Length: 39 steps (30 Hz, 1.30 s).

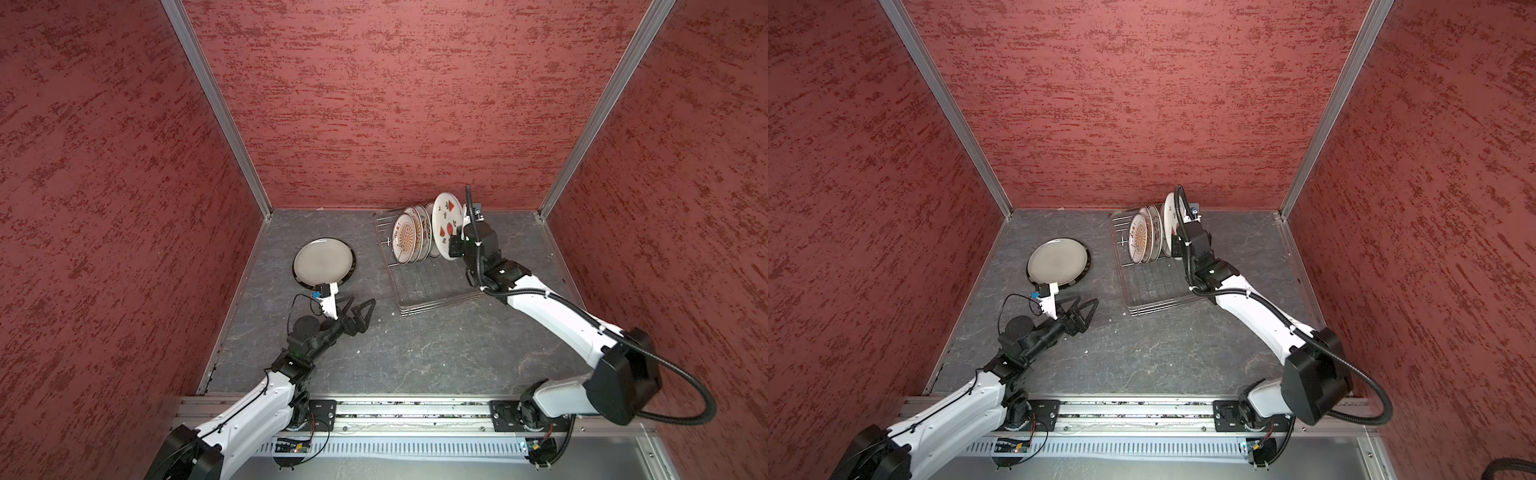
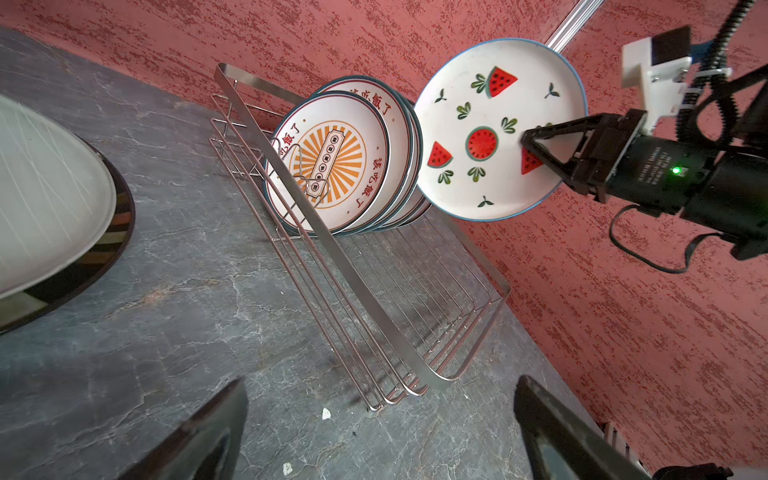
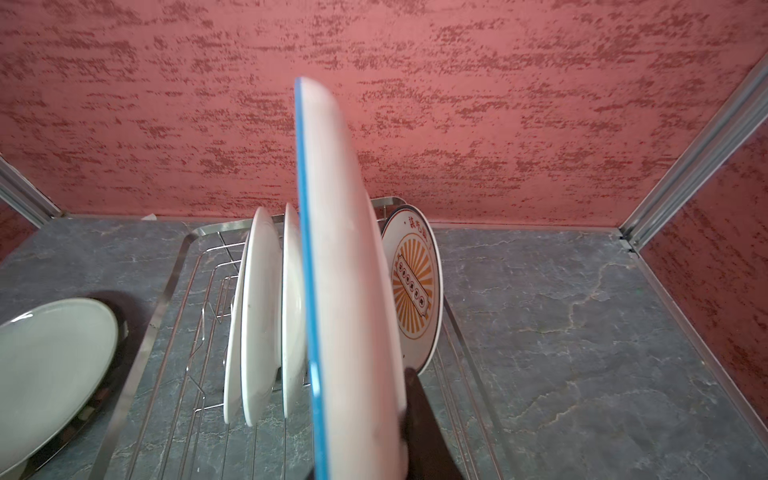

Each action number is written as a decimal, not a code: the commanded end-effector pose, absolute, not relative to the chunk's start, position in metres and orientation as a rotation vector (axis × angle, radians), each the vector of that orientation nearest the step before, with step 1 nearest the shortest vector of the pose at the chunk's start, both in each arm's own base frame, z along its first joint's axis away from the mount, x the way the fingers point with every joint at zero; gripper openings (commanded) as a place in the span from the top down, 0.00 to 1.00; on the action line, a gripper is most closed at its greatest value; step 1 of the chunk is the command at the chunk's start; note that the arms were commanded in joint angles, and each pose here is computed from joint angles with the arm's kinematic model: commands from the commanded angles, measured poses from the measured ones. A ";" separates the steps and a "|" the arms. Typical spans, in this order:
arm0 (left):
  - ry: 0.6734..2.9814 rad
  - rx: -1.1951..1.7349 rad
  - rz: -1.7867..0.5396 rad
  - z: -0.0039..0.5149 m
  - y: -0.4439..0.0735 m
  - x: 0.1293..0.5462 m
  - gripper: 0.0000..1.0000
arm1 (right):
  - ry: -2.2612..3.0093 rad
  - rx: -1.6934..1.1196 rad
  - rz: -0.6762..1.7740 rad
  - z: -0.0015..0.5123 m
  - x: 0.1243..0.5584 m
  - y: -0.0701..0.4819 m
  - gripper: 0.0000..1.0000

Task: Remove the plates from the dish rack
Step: 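Pull the watermelon-print plate up out of the rack with the right gripper, then carry the watermelon plate toward the left gripper, which grasps its rim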

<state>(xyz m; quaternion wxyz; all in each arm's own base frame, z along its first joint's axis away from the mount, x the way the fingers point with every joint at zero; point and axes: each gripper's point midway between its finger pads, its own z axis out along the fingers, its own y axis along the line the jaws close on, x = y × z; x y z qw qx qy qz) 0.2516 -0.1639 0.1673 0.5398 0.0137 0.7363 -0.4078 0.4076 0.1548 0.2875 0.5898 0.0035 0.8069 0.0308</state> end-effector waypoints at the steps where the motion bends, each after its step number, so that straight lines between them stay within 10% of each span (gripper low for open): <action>1: 1.729 0.041 -0.984 0.177 -0.167 0.252 0.01 | 1.659 0.153 0.129 0.354 0.391 0.136 0.95; 39: 1.481 0.256 -1.340 0.242 -0.193 0.191 0.00 | 1.312 -0.239 1.325 0.339 0.214 0.208 0.95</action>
